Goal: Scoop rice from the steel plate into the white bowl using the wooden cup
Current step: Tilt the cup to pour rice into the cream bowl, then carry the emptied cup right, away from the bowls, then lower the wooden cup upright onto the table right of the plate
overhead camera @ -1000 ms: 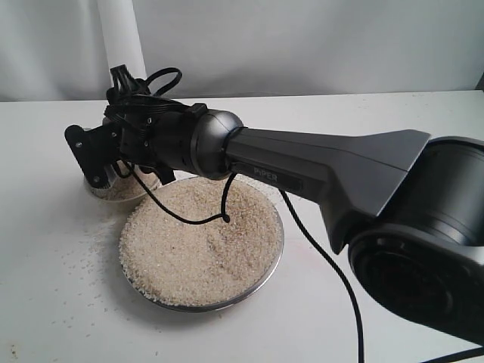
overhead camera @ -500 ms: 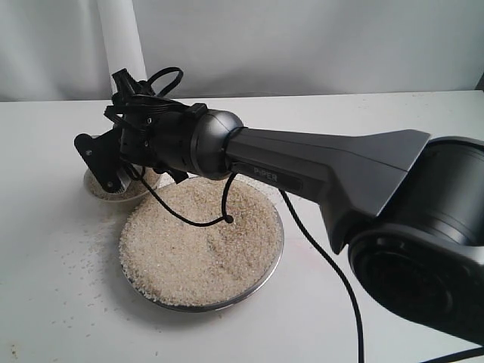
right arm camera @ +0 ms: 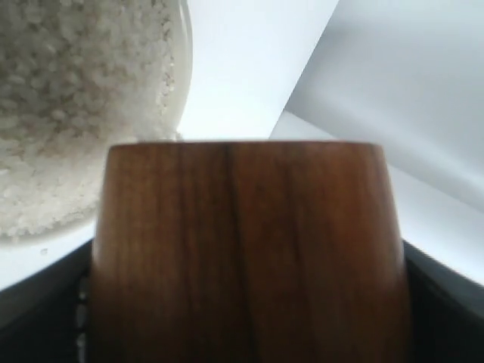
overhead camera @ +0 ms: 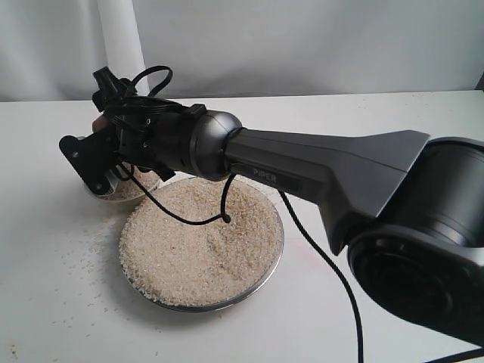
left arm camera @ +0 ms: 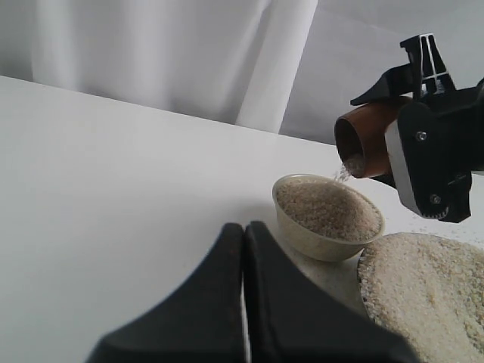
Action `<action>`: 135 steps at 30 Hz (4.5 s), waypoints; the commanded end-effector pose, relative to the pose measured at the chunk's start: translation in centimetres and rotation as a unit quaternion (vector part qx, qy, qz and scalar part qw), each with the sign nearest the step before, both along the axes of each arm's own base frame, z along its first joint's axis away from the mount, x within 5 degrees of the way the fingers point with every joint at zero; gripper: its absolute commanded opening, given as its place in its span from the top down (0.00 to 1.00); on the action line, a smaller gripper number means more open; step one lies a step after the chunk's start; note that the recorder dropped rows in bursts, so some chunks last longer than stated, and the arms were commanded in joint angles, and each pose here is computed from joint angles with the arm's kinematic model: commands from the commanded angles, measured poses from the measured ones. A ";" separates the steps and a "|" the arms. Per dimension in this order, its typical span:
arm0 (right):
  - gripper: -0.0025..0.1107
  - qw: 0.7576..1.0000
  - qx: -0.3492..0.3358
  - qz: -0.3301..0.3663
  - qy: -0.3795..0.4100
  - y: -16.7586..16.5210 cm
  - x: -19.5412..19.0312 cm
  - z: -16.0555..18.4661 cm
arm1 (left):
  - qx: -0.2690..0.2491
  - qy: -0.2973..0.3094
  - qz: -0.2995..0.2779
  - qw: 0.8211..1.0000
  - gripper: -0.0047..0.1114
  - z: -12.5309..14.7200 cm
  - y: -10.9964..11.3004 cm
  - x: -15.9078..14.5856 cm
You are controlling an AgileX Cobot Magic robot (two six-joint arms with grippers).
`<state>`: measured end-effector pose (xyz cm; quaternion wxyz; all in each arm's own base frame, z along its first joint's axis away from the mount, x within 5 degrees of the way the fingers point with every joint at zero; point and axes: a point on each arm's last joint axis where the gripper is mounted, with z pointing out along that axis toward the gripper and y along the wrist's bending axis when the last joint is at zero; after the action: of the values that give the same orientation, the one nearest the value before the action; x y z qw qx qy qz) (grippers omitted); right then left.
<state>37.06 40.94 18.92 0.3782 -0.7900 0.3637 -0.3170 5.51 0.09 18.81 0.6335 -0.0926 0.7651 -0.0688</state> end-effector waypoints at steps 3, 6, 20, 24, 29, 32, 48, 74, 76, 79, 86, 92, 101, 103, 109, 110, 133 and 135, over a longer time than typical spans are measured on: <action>0.98 1.000 0.003 0.022 -0.014 0.4 0.0 0.4 | -0.004 -0.005 -0.003 1.000 0.96 0.1 0.0 0.0; 0.98 0.999 -0.007 0.027 -0.025 0.4 0.1 0.5 | -0.004 -0.005 -0.003 1.000 0.96 0.1 0.0 0.0; 0.98 0.994 -0.071 0.029 -0.082 -0.2 0.6 0.9 | -0.004 -0.005 -0.003 1.000 0.96 0.1 0.0 0.0; 0.98 0.992 -0.088 0.034 -0.088 -0.2 0.6 0.9 | -0.004 -0.005 -0.003 1.000 0.96 0.1 0.0 0.0; 0.98 0.989 -0.106 0.034 -0.097 -0.1 0.3 1.0 | -0.004 -0.005 -0.003 1.000 0.96 0.1 0.0 0.0; 0.98 0.993 -0.085 0.014 -0.079 -0.2 0.3 0.9 | -0.004 -0.005 -0.003 1.000 0.96 0.1 0.0 0.0; 0.98 0.920 0.322 -0.175 0.140 -5.6 -3.4 12.3 | -0.004 -0.005 -0.003 1.000 0.96 0.1 0.0 0.0; 0.98 0.755 0.591 -0.158 0.237 -25.3 -18.0 15.0 | -0.004 -0.005 -0.003 1.000 0.96 0.1 0.0 0.0; 0.98 0.741 0.607 -0.158 0.238 -26.4 -18.6 14.1 | -0.004 -0.005 -0.003 1.000 0.96 0.1 0.0 0.0; 0.98 0.715 0.638 -0.159 0.240 -27.9 -19.2 12.6 | -0.004 -0.005 -0.003 1.000 0.96 0.1 0.0 0.0; 0.98 0.648 0.711 -0.153 0.227 -30.4 -19.3 9.3 | -0.004 -0.005 -0.003 1.000 0.96 0.1 0.0 0.0; 0.98 0.622 0.739 -0.170 0.193 -32.2 -19.7 7.1 | -0.004 -0.005 -0.003 1.000 0.96 0.1 0.0 0.0; 0.98 0.627 0.716 -0.207 0.228 -31.2 -17.7 2.5 | -0.004 -0.005 -0.003 1.000 0.96 0.1 0.0 0.0; 0.98 0.629 0.712 -0.210 0.229 -30.9 -17.0 1.3 | -0.004 -0.005 -0.003 1.000 0.96 0.1 0.0 0.0; 0.98 0.642 0.707 -0.192 0.226 -30.1 -15.5 -1.9 | -0.004 -0.005 -0.003 1.000 0.96 0.1 0.0 0.0; 0.98 0.645 0.705 -0.190 0.226 -30.0 -15.3 -2.5 | -0.004 -0.005 -0.003 1.000 0.96 0.1 0.0 0.0; 0.98 0.685 0.623 -0.242 0.291 -30.3 -9.7 -12.3 | -0.004 -0.005 -0.003 1.000 0.96 0.1 0.0 0.0; 0.98 0.680 0.623 -0.253 0.290 -30.8 -9.5 -12.8 | -0.004 -0.005 -0.003 1.000 0.96 0.1 0.0 0.0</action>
<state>27.26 10.51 6.14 0.5567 -0.3097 0.7573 0.1439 5.51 0.09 18.81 0.6335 -0.0926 0.7651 -0.0688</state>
